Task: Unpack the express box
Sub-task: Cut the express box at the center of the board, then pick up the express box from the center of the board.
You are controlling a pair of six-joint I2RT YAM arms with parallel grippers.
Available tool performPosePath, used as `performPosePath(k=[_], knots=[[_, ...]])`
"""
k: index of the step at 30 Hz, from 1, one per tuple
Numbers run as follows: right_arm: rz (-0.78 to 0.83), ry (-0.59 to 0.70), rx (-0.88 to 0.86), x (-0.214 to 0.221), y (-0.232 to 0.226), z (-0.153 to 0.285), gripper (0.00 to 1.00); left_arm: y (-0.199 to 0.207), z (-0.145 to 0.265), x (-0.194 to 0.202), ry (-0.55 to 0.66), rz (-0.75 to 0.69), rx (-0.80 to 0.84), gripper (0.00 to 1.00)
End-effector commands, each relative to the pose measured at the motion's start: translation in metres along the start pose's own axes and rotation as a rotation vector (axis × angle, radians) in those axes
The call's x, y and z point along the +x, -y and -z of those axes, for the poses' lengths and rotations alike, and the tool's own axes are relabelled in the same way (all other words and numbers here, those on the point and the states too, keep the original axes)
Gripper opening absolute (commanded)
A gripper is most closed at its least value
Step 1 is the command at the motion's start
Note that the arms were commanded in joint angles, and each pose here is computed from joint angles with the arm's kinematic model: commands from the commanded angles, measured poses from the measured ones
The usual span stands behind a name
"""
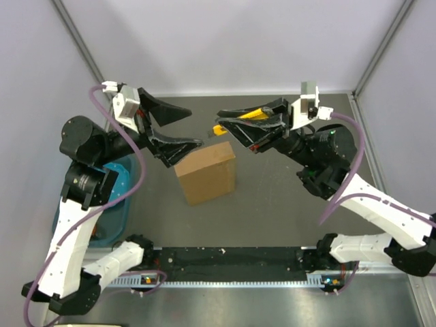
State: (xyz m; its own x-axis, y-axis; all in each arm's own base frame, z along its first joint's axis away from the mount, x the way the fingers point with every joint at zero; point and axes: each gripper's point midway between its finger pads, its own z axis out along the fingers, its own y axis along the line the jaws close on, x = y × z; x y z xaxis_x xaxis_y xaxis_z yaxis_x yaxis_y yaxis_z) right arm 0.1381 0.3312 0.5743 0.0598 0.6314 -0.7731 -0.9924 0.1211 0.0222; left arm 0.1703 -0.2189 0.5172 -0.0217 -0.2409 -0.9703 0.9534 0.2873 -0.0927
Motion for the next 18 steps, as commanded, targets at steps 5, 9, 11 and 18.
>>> performPosePath(k=[5,9,11,18], knots=[[0.292,-0.128,0.256,-0.005,0.043,0.042,0.0,-0.051,0.036,0.098,-0.422,-0.338,-0.087,0.99],[0.363,-0.162,0.308,-0.011,0.049,0.058,0.0,-0.073,0.06,0.154,-0.69,-0.345,-0.065,0.99],[0.373,-0.183,0.319,-0.007,0.051,0.062,0.0,-0.08,0.064,0.162,-0.739,-0.333,-0.09,0.99],[0.368,-0.19,0.323,-0.004,0.05,0.068,0.0,-0.091,0.062,0.179,-0.811,-0.303,-0.123,0.99]])
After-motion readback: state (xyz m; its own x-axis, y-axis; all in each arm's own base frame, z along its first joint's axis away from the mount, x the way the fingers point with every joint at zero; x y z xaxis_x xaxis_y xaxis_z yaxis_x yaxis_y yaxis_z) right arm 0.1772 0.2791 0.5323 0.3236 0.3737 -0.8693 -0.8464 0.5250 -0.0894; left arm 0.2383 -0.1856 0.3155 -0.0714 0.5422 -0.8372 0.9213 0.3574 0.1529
